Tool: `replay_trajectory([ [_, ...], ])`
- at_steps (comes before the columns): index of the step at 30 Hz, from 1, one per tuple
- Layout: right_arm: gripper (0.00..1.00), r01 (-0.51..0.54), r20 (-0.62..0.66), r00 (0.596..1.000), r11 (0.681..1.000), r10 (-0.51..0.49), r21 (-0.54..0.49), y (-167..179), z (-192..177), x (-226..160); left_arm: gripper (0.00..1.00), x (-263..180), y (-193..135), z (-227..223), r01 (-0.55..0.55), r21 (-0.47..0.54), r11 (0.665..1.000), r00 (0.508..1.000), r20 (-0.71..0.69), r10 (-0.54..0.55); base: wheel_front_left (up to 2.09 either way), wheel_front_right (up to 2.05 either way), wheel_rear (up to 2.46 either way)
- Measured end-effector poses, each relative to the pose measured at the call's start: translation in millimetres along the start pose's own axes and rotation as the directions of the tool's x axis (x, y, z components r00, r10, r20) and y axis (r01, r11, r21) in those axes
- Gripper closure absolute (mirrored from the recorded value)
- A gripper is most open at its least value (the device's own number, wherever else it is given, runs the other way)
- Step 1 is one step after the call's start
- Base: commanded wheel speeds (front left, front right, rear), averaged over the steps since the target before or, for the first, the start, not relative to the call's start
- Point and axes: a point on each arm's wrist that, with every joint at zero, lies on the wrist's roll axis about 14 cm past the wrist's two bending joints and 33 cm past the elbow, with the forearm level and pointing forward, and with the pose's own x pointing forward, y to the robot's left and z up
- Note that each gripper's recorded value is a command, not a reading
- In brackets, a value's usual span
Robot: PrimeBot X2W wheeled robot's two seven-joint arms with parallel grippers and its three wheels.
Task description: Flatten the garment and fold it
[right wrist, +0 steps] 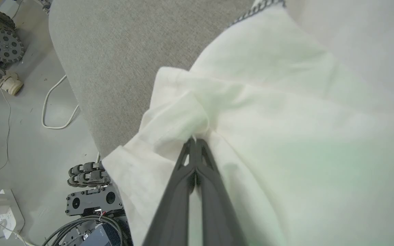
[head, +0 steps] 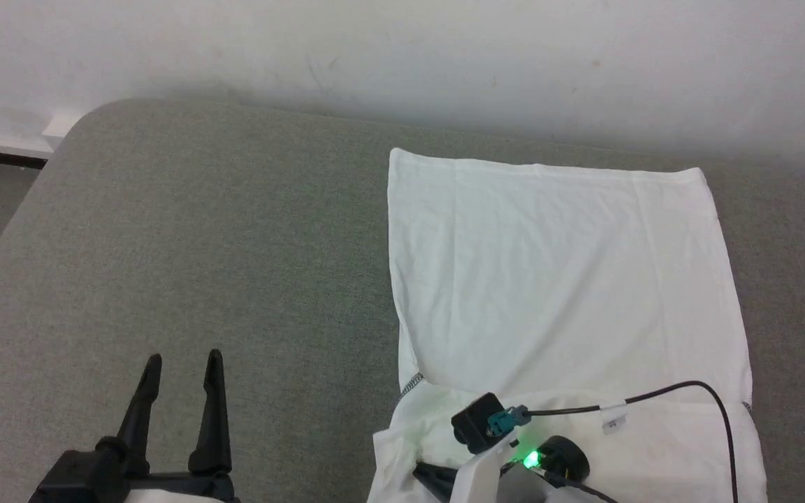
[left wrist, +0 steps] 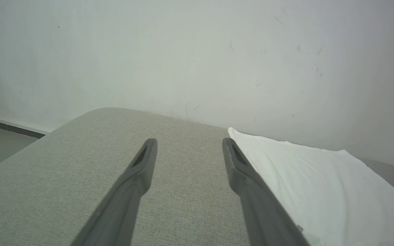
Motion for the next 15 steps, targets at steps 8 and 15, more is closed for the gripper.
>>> replay_trajectory([
  [8, 0.00, -0.045, 0.138, 0.990, 0.997, 0.036, 0.062, 4.6, 44.2, -2.0, 0.00, 2.8, -3.5, -1.6, 0.013, -0.001, 1.000, 1.000, -0.004, -0.013, 0.00, 0.00, 0.00],
  [15, 0.00, 0.130, 0.467, 0.865, 0.981, -0.184, 0.145, -75.2, 129.1, -78.2, 0.00, 10.2, -15.8, 2.4, 0.061, -0.003, 0.998, 0.998, 0.010, -0.060, 0.00, 0.00, 0.00],
])
